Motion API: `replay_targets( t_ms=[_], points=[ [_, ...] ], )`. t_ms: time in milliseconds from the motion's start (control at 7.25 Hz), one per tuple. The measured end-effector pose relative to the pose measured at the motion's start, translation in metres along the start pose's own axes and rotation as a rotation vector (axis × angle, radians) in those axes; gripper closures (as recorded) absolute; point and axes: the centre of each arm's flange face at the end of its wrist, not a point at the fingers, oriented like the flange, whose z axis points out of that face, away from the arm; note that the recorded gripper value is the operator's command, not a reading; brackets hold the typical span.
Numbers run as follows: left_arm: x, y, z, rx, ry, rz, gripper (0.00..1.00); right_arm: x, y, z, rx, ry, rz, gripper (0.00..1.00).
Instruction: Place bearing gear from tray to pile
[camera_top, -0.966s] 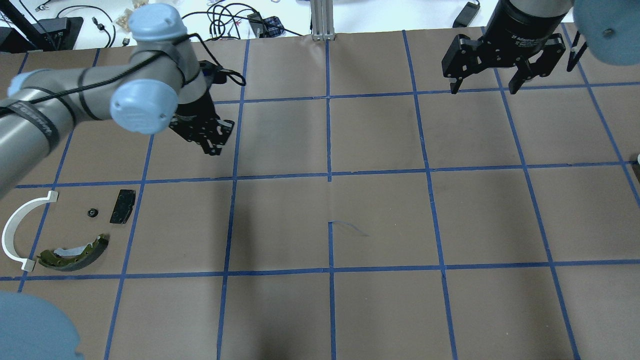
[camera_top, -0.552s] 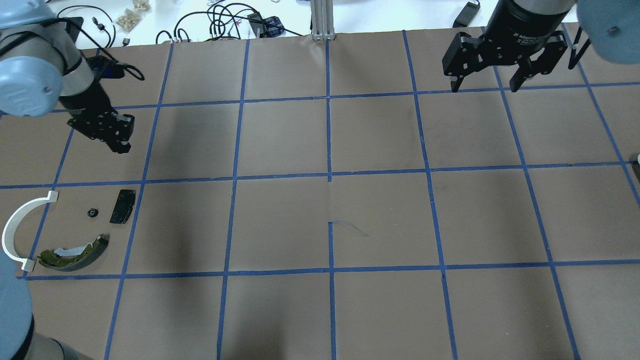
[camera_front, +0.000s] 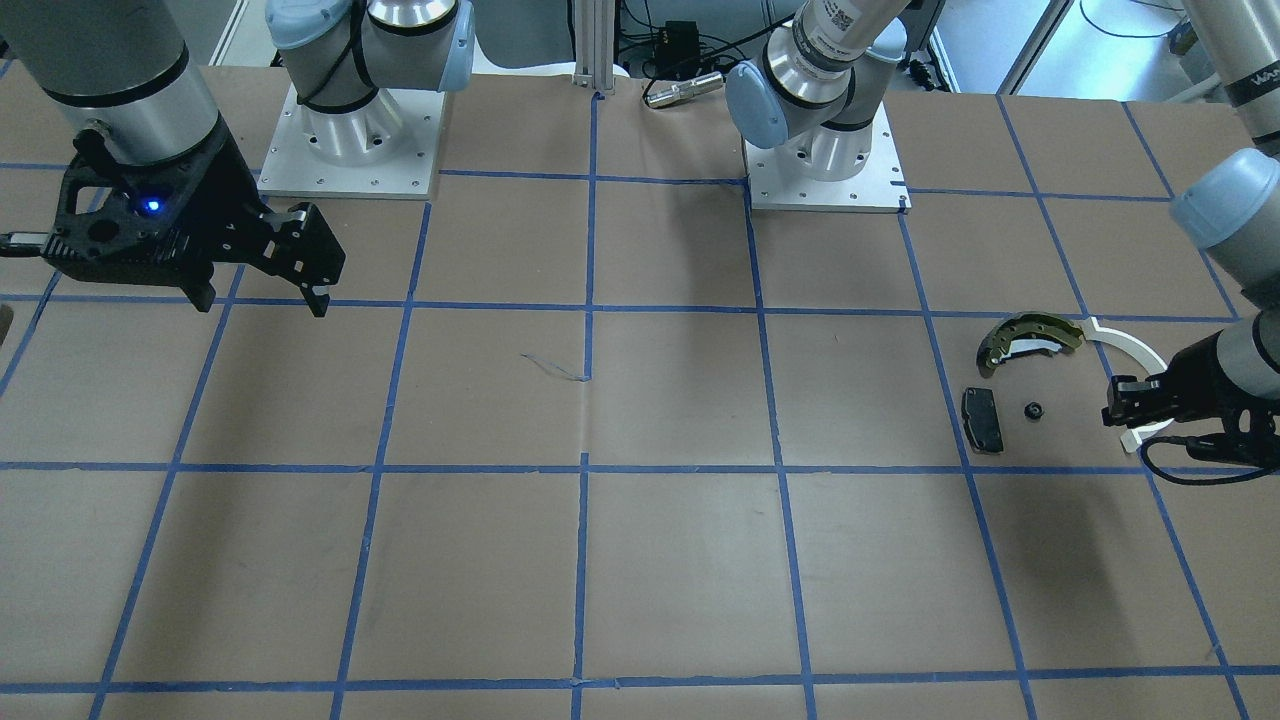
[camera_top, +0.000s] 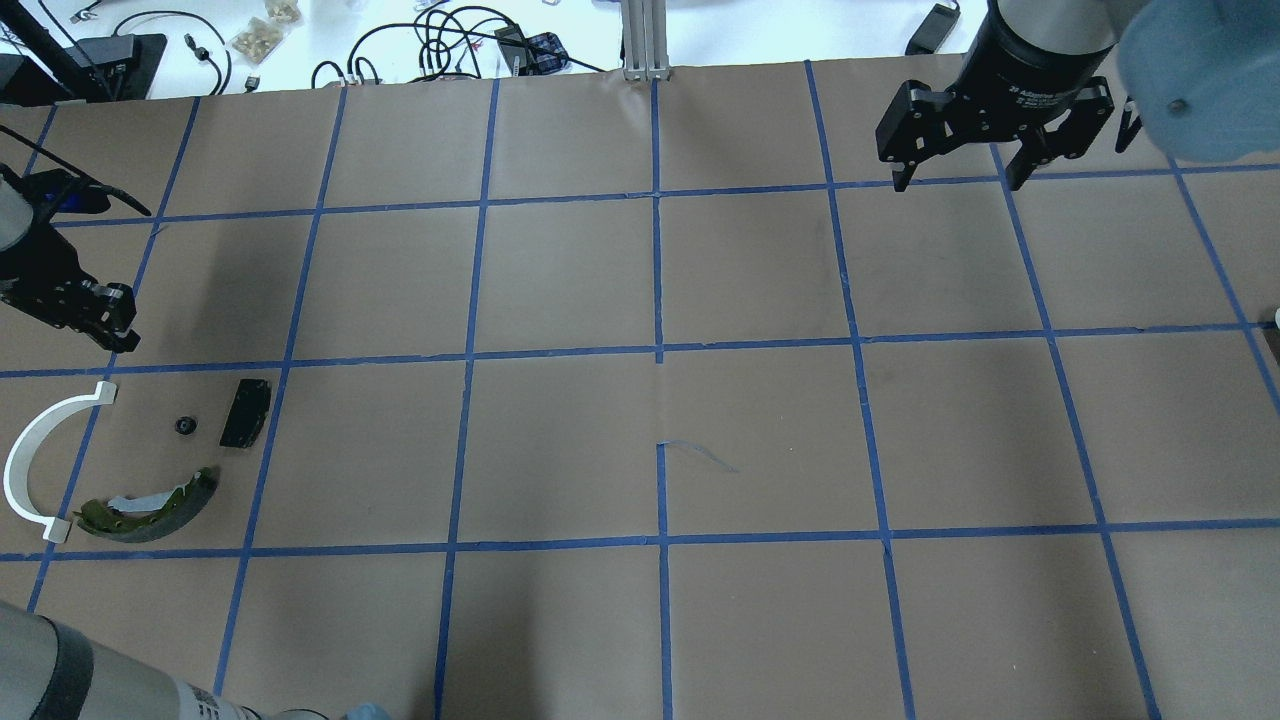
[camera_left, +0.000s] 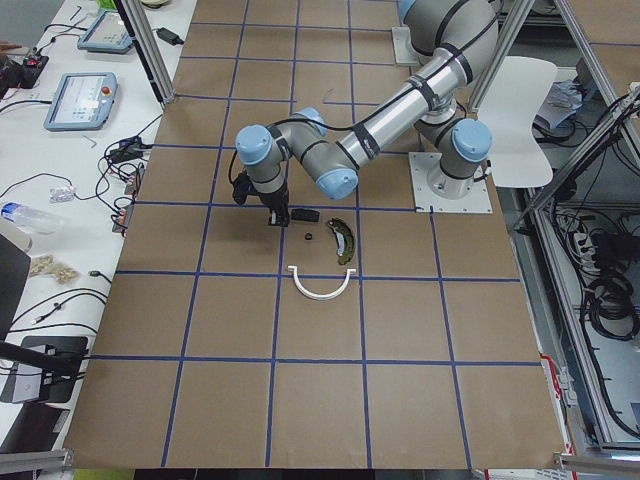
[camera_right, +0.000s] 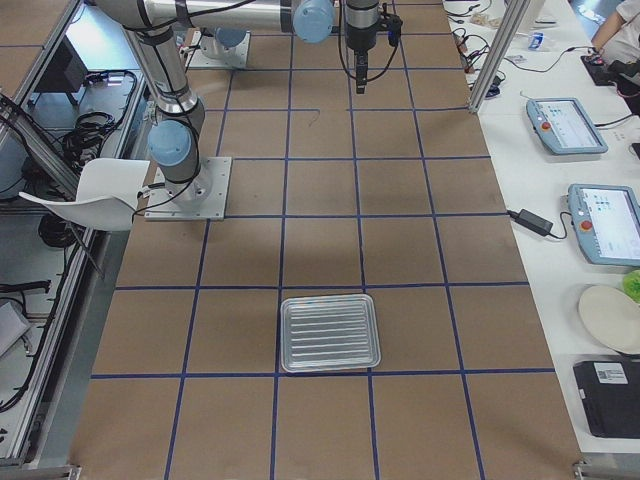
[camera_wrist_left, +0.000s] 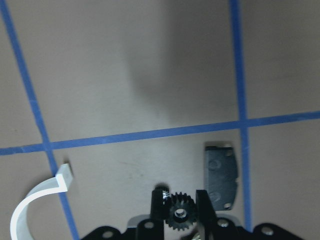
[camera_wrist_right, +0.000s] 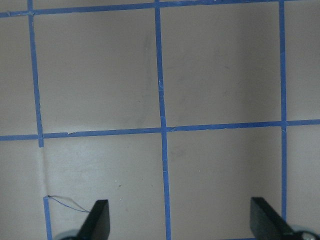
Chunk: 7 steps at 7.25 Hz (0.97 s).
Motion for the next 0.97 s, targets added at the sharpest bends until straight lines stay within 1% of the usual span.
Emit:
replay_targets(
  t_ms=[276,414,690,966],
  points=[
    [-0.005,0.009,0.034,0.017,-0.013,0.006,1.00,0.000,0.004,-0.010,0.018,-0.004,0.005,0.00],
    [-0.003,0.012,0.047,0.021,-0.018,0.006,1.00,0.000,0.005,-0.010,0.017,-0.004,0.004,0.00],
    [0.003,0.017,0.063,0.008,-0.005,0.007,1.00,0.000,0.005,-0.006,0.008,-0.001,-0.030,0.00],
    [0.003,0.021,0.069,-0.005,0.003,0.005,1.00,0.001,0.005,-0.004,0.008,0.008,-0.054,0.00]
  ],
)
